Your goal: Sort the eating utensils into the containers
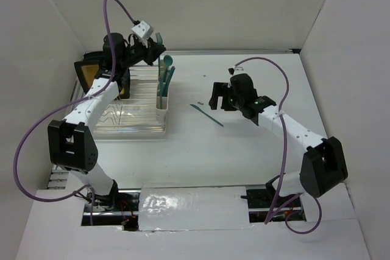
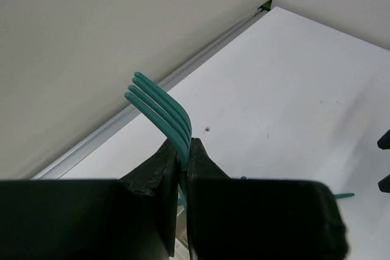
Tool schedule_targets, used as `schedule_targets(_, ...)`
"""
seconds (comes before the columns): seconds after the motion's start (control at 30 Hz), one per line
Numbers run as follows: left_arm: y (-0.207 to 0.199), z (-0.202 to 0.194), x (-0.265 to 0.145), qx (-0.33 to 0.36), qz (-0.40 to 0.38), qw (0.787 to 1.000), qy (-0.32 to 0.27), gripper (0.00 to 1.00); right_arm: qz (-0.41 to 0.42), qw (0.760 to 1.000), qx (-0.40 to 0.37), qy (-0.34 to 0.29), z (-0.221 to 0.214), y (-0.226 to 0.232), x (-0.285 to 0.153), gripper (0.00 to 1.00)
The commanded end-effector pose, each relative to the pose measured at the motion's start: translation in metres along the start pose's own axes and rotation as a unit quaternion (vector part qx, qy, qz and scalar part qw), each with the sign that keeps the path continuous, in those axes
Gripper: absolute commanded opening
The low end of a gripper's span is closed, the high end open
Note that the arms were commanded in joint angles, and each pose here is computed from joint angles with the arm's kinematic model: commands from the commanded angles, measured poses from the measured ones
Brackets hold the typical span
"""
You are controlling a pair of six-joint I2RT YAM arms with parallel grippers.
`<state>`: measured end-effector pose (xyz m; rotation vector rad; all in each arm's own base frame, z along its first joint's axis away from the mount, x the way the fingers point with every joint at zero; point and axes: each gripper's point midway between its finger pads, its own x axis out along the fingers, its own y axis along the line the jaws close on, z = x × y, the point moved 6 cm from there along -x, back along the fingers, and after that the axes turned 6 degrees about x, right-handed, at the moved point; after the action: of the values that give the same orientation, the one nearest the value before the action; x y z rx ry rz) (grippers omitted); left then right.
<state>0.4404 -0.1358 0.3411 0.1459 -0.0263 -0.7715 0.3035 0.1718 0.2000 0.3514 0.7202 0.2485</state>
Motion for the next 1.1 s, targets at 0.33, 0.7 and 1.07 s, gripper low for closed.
schedule_targets(0.33, -0.006, -0.009, 0.018, 0.054, -0.034, 0.997, -0.037, 0.0, 0.014, 1.0, -0.005, -0.016, 0.005, -0.001, 0.008, 0.94)
schedule_targets(0.7, -0.006, -0.02, 0.021, 0.044, -0.027, 0.998, -0.028, 0.0, 0.008, 1.0, -0.008, -0.014, 0.002, -0.008, 0.007, 0.94)
schedule_targets(1.07, 0.019, 0.021, 0.016, 0.021, 0.013, 0.998, -0.049, 0.0, 0.01, 1.0, 0.0, -0.028, -0.005, -0.013, 0.005, 0.95)
